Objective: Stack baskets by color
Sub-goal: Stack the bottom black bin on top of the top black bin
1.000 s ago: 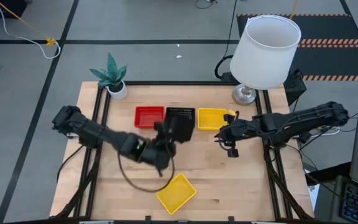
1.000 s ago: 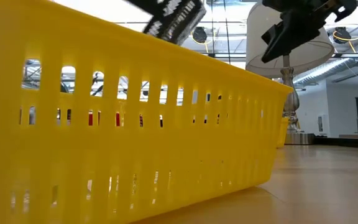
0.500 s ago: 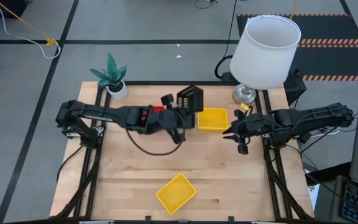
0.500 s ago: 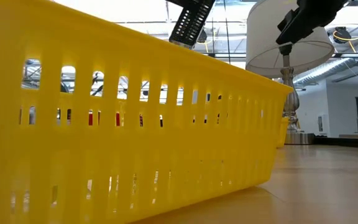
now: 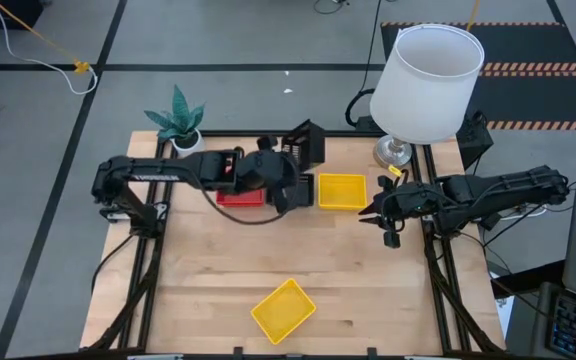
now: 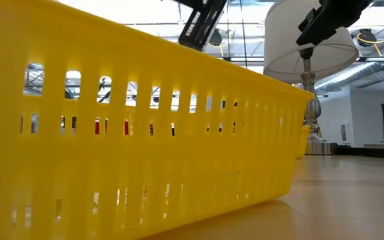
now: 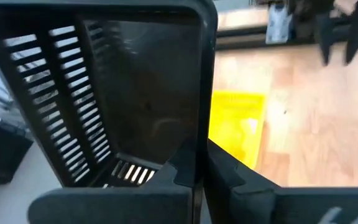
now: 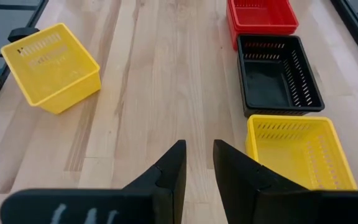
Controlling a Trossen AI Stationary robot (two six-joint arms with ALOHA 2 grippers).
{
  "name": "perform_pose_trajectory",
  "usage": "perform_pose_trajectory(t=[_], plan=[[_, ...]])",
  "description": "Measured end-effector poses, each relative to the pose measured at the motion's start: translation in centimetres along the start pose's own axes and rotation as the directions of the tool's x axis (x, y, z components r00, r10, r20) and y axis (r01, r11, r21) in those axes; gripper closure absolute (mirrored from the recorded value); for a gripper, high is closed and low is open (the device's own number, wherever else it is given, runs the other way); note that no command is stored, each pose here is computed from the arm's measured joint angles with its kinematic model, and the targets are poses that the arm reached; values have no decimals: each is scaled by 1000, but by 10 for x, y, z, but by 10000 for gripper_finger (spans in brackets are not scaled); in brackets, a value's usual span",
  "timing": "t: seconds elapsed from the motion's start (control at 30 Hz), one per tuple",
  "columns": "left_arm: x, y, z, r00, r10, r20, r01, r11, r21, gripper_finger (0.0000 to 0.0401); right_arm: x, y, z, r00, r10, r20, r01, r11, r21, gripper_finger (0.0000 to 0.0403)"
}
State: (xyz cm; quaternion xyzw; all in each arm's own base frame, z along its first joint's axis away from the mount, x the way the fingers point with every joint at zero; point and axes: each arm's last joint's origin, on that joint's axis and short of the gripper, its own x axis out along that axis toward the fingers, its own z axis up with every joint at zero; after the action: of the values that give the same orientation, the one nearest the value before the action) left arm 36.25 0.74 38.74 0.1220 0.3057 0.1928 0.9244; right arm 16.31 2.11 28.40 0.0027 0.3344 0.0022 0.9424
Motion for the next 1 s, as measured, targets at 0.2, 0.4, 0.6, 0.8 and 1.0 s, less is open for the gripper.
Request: perform_pose_trajectory(t=[0.2,0.4,0.6,0.8,1.0], plan=[[13,10,-16,993,-79,-90,78,997,-8,391,0,0,0,1000,0,-2,0,1000,0,330],[30,2,-39,976,-142,-167,147,989,18,384,0,0,-1,1000,-1,-9,1,1000,-1,330],[41,-7,-63,953,-174,-246,193,980,53,393,0,0,-1,1000,0,-6,0,1000,-2,330],[47,-11,-75,945,-166,-281,200,975,97,382,0,-1,0,1000,-17,-3,17,1000,-1,330],[45,-7,-59,958,-156,-239,182,979,93,392,0,-1,0,999,-51,0,51,999,-5,330]])
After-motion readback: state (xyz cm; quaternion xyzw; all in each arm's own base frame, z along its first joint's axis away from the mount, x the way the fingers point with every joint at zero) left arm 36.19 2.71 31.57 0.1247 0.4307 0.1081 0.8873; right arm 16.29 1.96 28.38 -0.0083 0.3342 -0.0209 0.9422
